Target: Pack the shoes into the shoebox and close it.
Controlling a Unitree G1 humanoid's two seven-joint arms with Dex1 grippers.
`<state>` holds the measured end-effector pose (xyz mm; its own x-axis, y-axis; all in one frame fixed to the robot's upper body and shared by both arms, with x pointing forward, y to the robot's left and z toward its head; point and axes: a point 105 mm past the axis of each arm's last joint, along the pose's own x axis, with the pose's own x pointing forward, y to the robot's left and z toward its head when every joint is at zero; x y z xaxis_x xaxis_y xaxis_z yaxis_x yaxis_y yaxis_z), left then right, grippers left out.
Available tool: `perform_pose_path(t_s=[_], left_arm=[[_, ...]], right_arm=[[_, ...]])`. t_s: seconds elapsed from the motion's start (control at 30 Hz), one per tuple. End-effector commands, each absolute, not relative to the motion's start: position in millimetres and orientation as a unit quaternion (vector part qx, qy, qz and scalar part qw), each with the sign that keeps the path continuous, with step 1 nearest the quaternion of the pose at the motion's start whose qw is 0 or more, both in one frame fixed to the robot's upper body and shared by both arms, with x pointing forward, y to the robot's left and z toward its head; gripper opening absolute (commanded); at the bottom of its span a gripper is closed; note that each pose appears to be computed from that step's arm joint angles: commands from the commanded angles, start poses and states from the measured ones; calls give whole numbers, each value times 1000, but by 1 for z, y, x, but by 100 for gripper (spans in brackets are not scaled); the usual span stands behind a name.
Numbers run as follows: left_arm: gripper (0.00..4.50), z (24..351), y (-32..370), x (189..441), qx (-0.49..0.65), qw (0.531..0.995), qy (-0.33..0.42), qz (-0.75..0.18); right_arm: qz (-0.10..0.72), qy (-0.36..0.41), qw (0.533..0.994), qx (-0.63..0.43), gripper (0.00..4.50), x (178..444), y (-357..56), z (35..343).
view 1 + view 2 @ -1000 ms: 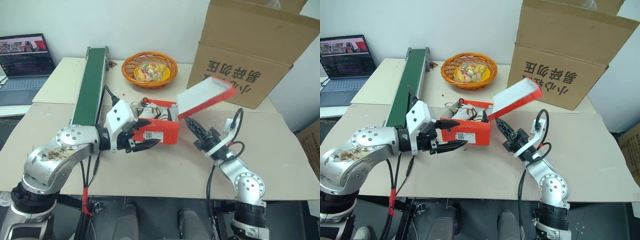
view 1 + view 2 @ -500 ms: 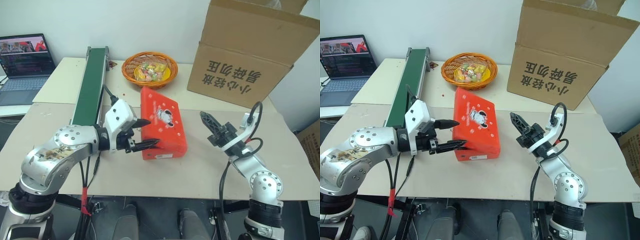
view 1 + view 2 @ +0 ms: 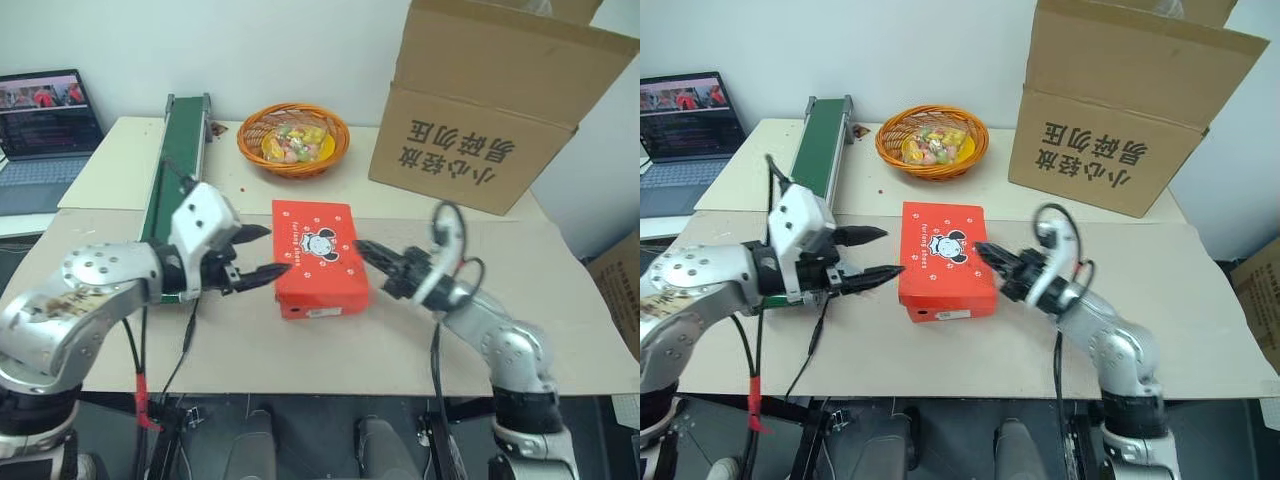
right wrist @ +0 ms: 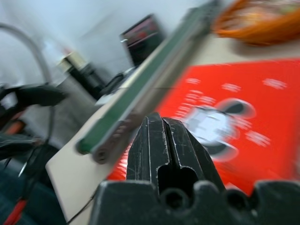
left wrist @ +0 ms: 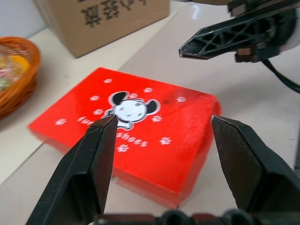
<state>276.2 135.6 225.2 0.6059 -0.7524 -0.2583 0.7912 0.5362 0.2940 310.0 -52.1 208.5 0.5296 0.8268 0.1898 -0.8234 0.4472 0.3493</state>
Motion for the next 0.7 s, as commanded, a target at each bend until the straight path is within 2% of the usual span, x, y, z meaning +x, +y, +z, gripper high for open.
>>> perform_pose_path(t_s=[0.03,0.13,0.23,0.43,0.5,0.6,0.7], left_arm=[[339,235,134,275,203,877,25,-435],[339,235,130,273,201,876,23,-438],[339,235,129,272,201,876,22,-437],[339,240,127,270,196,880,16,-432],[339,239,127,270,196,881,17,-431],[339,237,127,272,200,881,19,-428],[339,239,123,273,198,879,15,-432]], right_arm=[[536,-70,828,150,3,313,-26,265],[541,-108,822,140,3,318,-20,290],[544,-106,824,119,3,324,-15,288],[502,18,863,-42,3,353,1,200],[478,47,871,-102,3,365,4,179],[480,86,858,-162,3,371,11,151],[498,108,831,-224,3,366,14,121]])
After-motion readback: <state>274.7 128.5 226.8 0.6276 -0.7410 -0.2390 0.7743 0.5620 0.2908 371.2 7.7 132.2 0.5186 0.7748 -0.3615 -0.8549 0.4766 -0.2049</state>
